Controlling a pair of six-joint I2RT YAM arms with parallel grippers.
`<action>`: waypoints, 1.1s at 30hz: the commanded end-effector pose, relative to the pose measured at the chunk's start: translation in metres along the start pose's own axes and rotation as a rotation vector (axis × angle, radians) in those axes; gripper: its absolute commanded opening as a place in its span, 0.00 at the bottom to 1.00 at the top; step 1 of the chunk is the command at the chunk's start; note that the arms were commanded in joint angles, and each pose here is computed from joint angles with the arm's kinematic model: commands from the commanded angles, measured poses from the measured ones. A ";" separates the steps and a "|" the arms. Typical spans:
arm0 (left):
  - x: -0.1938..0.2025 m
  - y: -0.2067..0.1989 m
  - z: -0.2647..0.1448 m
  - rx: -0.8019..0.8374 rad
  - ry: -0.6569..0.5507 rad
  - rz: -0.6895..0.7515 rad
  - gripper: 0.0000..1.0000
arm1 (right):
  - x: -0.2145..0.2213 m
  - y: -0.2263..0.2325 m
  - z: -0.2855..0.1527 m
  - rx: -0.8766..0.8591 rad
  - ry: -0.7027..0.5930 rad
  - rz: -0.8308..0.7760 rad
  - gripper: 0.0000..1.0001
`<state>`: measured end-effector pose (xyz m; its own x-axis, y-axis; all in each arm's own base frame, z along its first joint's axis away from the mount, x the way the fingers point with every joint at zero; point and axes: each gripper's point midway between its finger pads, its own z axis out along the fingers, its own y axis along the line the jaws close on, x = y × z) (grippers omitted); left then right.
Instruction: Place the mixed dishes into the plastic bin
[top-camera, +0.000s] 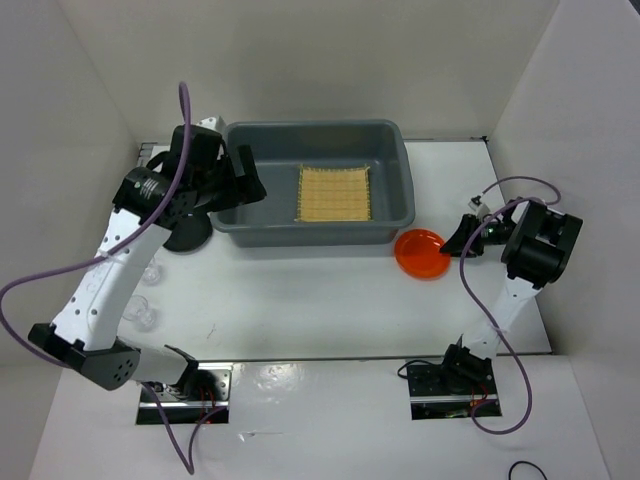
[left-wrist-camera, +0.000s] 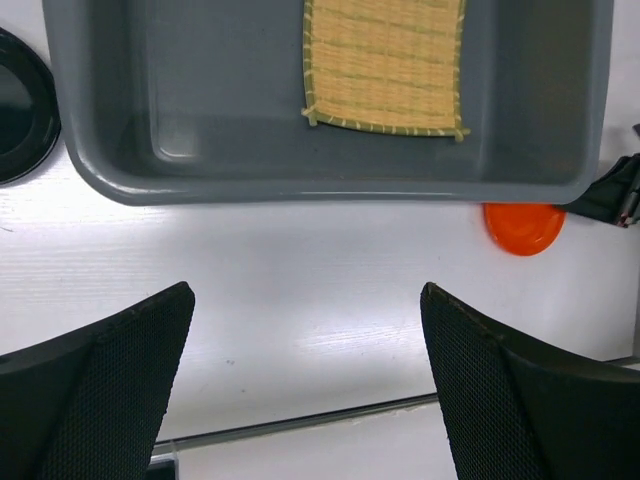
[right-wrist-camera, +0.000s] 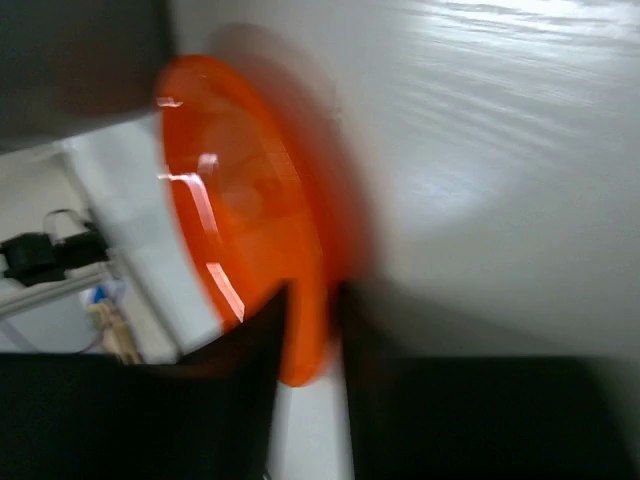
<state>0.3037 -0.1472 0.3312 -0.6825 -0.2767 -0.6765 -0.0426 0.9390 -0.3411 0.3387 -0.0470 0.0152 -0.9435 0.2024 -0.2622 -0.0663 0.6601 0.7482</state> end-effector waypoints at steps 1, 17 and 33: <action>-0.005 -0.005 0.005 0.051 -0.021 -0.044 1.00 | 0.028 -0.052 0.011 0.191 0.120 0.036 0.15; -0.017 0.031 -0.023 0.086 -0.175 -0.025 1.00 | -0.102 0.178 -0.182 0.290 -0.363 -0.528 0.00; -0.008 0.123 -0.041 -0.210 -0.300 -0.252 1.00 | -0.173 0.315 -0.002 0.118 -0.184 -0.888 0.00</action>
<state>0.2729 -0.0354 0.3144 -0.4453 -0.4775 -0.7574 -0.2832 0.8776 -0.3868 0.4612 0.1256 0.3161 -0.4590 -0.2936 -0.8385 -0.7278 0.6656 0.1653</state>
